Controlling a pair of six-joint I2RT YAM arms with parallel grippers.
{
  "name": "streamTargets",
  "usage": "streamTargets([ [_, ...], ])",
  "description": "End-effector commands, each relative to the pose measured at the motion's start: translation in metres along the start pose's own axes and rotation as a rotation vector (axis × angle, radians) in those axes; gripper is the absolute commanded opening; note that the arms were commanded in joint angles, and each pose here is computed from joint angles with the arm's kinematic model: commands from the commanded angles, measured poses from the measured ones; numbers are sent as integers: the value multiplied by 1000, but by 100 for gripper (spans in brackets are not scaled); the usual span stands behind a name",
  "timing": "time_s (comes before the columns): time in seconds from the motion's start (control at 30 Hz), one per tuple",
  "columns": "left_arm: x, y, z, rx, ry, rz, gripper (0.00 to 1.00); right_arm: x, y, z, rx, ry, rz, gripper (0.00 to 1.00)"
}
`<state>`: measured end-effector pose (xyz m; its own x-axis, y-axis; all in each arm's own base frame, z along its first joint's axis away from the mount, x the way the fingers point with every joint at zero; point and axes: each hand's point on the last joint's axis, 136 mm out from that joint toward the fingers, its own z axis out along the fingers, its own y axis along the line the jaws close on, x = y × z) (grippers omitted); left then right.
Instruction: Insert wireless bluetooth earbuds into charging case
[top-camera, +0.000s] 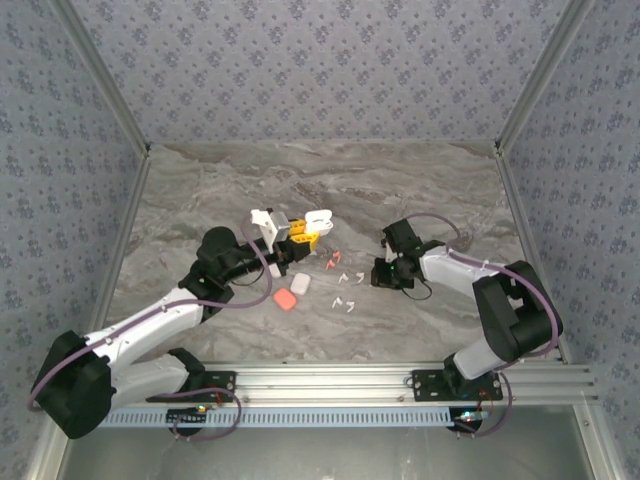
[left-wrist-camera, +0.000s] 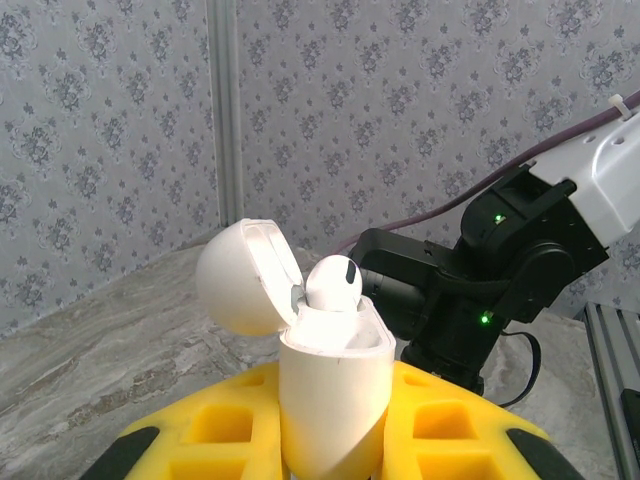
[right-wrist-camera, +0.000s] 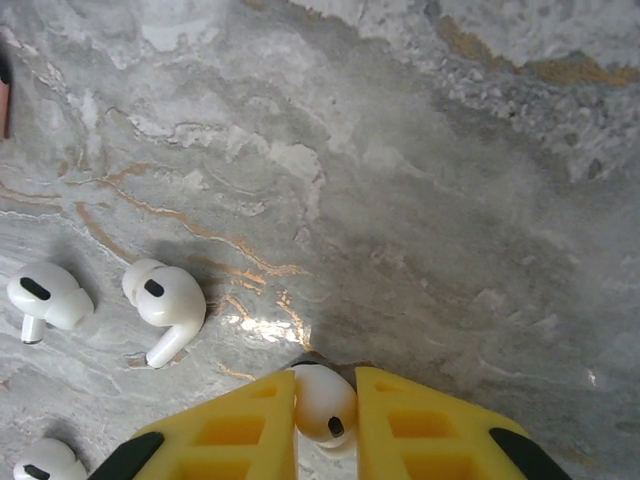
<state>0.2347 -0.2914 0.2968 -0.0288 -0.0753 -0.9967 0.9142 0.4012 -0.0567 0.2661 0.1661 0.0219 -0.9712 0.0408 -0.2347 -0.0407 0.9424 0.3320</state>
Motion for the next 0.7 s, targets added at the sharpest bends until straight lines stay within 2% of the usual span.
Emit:
streamTargets([
  [0.0, -12, -3, -1, 2, -28, 33, 0, -12, 12, -9, -22, -79, -78, 19],
  [0.2, -10, -2, 0, 1, -29, 13, 0, -33, 29, -61, -16, -266, -198, 18],
  [0.47, -7, -1, 13, 32, -23, -66, 0, -51, 83, -177, -75, -620, -440, 19],
  [0.67, 1, 4, 22, 33, -7, -119, 0, -53, 134, -252, -169, -815, -638, 19],
])
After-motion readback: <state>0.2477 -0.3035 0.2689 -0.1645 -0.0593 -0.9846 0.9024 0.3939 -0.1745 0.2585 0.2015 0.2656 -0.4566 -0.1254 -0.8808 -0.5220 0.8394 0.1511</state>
